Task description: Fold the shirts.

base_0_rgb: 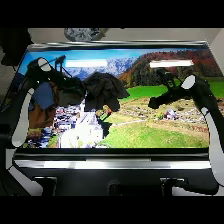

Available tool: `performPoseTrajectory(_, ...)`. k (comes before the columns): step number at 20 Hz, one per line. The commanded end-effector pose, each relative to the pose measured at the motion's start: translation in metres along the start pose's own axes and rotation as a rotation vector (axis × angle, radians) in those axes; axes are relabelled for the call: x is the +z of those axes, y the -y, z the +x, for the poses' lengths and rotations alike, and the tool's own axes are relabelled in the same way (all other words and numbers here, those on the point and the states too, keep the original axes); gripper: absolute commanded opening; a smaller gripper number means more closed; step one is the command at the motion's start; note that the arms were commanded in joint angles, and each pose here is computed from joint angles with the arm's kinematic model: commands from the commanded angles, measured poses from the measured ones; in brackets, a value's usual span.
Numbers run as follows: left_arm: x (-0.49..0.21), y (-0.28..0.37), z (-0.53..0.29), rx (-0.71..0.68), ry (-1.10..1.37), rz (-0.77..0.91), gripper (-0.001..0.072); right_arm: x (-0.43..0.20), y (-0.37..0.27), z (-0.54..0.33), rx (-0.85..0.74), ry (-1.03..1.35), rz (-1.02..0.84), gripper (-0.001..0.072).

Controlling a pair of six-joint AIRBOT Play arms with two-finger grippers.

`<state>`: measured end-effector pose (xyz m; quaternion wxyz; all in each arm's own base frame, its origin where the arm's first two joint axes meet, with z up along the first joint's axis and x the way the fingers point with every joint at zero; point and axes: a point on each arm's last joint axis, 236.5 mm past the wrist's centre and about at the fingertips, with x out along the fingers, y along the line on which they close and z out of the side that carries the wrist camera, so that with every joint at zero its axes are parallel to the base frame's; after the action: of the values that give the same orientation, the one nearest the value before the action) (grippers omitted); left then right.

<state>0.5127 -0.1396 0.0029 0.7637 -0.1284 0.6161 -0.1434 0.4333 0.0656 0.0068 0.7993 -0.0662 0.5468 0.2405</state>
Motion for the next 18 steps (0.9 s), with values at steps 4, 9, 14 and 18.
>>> performPoseTrajectory(4,-0.07,-0.005,0.042,-0.069,-0.285,0.03,0.072,0.005,-0.011,0.01,0.064,0.017,0.011,0.0672)
performPoseTrajectory(9,-0.072,-0.002,0.063,-0.08,-0.262,0.029,0.072,0.017,-0.037,0.037,0.232,0.055,0.093,0.0673)
performPoseTrajectory(14,-0.061,-0.011,0.083,-0.069,-0.18,0.014,0.072,0.009,-0.036,0.053,0.25,0.015,0.11,0.0673)
performPoseTrajectory(18,-0.066,-0.01,0.099,-0.075,-0.181,0.004,0.072,0.007,-0.035,0.057,0.254,0.008,0.116,0.0675)
